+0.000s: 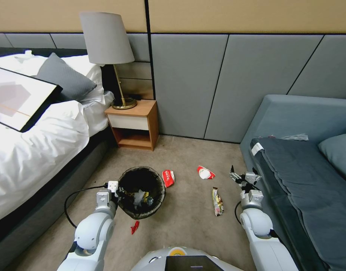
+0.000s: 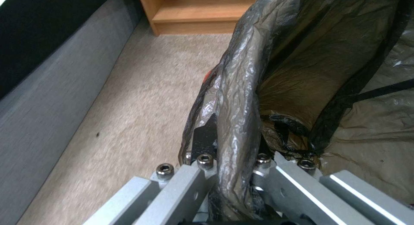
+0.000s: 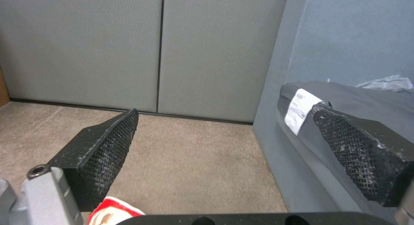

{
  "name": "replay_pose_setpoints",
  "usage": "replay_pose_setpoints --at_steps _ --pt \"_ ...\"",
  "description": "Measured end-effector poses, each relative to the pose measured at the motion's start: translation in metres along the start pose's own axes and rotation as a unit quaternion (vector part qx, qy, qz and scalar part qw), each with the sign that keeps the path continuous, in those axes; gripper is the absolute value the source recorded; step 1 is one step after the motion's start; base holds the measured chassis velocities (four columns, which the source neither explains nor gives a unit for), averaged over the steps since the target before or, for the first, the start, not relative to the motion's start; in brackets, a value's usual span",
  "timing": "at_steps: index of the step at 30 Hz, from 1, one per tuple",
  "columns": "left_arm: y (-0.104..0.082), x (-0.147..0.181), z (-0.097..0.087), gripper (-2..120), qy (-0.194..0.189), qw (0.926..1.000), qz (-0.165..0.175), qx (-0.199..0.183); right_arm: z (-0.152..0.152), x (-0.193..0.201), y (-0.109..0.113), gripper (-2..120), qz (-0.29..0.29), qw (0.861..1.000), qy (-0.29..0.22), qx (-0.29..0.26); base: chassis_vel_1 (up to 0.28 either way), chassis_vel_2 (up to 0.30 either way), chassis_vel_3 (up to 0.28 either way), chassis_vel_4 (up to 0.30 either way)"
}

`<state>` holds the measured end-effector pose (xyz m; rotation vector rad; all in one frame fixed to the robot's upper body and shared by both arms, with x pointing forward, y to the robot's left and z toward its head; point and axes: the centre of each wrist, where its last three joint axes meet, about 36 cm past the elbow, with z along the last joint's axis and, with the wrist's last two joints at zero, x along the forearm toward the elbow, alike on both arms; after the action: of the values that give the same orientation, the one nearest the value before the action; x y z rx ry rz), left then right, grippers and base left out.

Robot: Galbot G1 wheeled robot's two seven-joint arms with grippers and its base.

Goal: Pick up the trash bin, then pick up the garbage from the floor and place it into the trash bin.

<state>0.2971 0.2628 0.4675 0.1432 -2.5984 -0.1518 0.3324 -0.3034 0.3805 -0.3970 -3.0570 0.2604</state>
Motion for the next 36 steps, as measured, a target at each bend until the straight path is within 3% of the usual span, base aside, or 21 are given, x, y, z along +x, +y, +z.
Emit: replay_pose_setpoints --at_steps 7,14,18,19,22,26,36 --pt "0.000 0.003 0.000 0 0.000 1.0000 -0.001 0.003 -0.004 0.000 -0.003 100 0.006 1.000 -0.008 0.021 -0.083 0.081 0.072 -0.081" --pt "-0.001 0.004 0.001 0 0.001 1.0000 -0.004 0.002 -0.024 -0.001 -0.001 100 -0.017 0.996 0.078 0.045 -0.008 0.035 0.021 -0.026" --pt "0.000 0.003 0.003 0 0.004 1.0000 -0.006 -0.004 -0.047 -0.027 -0.007 100 -0.065 0.977 0.189 0.070 0.000 0.000 0.000 0.000" --pt "0.000 0.003 0.003 0 0.004 1.0000 -0.006 -0.004 -0.047 -0.027 -0.007 100 -0.065 0.977 0.189 0.070 0.000 0.000 0.000 0.000" --pt "0.000 0.002 0.004 0 0.006 1.0000 -0.006 -0.005 -0.061 -0.053 -0.003 100 -0.108 0.955 0.269 0.060 0.000 0.000 0.000 0.000" --pt "-0.001 0.002 0.005 0 0.007 0.9999 -0.007 -0.005 -0.060 -0.078 0.002 100 -0.139 0.945 0.291 0.058 0.000 0.000 0.000 0.000" --pt "0.000 0.000 0.007 0 0.010 0.9999 -0.010 -0.004 -0.037 -0.086 0.019 100 -0.197 0.920 0.335 0.058 0.000 0.000 0.000 0.000"
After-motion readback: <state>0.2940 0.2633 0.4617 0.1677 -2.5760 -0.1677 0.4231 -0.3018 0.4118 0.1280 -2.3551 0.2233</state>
